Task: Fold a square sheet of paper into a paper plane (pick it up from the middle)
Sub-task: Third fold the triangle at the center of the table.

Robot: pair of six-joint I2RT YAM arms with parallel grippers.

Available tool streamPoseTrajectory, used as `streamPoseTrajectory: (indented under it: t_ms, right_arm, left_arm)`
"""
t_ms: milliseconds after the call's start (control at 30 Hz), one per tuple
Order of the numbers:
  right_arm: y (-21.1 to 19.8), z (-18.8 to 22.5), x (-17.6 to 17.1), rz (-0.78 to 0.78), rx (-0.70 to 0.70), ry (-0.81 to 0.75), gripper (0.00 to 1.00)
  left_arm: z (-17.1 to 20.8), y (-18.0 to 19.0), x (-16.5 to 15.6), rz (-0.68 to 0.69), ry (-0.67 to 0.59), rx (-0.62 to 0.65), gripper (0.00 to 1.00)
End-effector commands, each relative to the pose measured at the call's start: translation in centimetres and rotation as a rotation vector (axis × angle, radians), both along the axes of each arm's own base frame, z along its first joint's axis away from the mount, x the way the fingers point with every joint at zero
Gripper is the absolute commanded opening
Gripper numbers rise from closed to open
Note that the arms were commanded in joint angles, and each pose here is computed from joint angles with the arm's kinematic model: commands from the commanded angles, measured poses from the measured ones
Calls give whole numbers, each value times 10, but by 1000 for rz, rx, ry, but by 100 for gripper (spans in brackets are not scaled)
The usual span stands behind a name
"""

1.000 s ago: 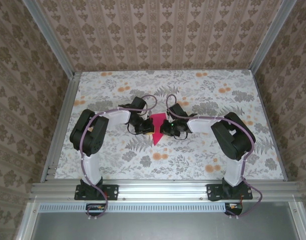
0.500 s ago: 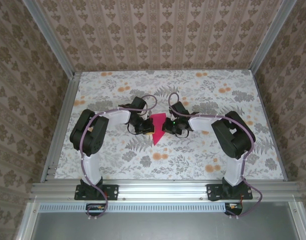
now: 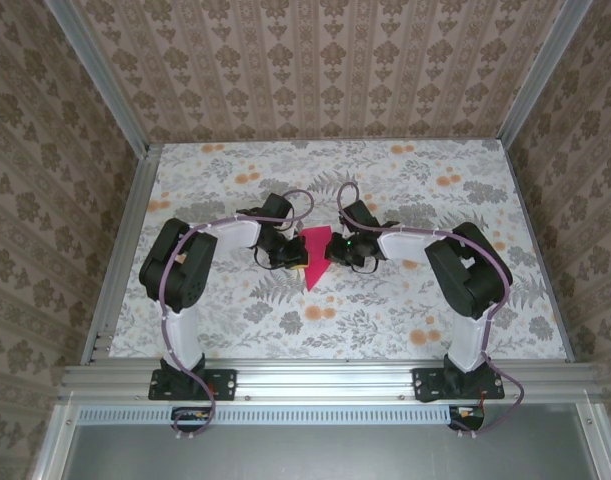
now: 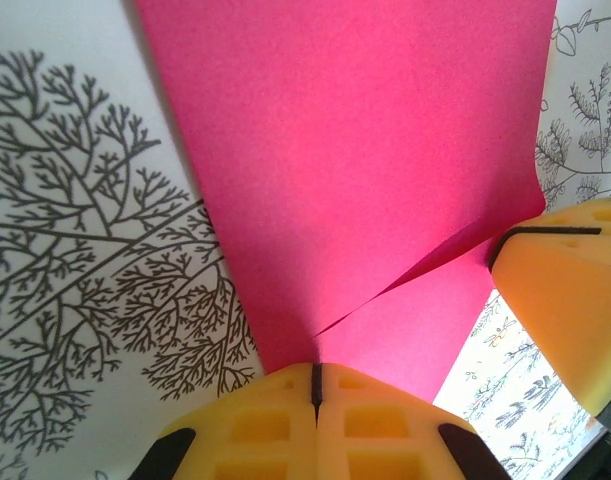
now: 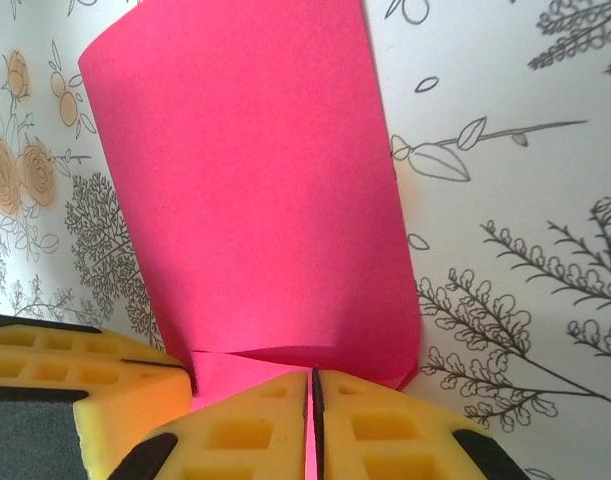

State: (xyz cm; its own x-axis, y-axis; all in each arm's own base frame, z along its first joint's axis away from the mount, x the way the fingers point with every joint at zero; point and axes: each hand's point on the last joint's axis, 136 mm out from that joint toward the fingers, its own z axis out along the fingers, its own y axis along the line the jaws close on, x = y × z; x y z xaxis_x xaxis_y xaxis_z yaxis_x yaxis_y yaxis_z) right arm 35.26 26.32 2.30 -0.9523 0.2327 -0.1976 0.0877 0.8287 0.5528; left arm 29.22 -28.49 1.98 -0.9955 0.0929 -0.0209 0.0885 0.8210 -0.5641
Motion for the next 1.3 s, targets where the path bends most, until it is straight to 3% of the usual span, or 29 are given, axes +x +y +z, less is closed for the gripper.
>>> streamPoseTrajectory:
  t_ms: [0, 200, 467, 933, 1167, 1267]
  right_arm:
    - [-4, -11, 3, -15, -28, 20, 13]
    - [-15, -19, 5, -46, -73, 38, 13]
    - [-12, 21, 15, -29, -42, -59, 13]
    - [-26, -18, 10, -60, -95, 25, 12]
    - [-10, 44, 26, -47, 43, -141, 12]
    - [-10, 50, 22, -44, 52, -163, 11]
  left_arm:
    - [-12, 12, -7, -9, 20, 82, 0]
    - [-13, 14, -8, -10, 20, 86, 0]
    - [-12, 13, -8, -12, 19, 84, 0]
    - [-11, 13, -8, -13, 17, 85, 0]
    - [-7, 9, -8, -27, 14, 60, 0]
    - [-4, 7, -6, -33, 6, 58, 0]
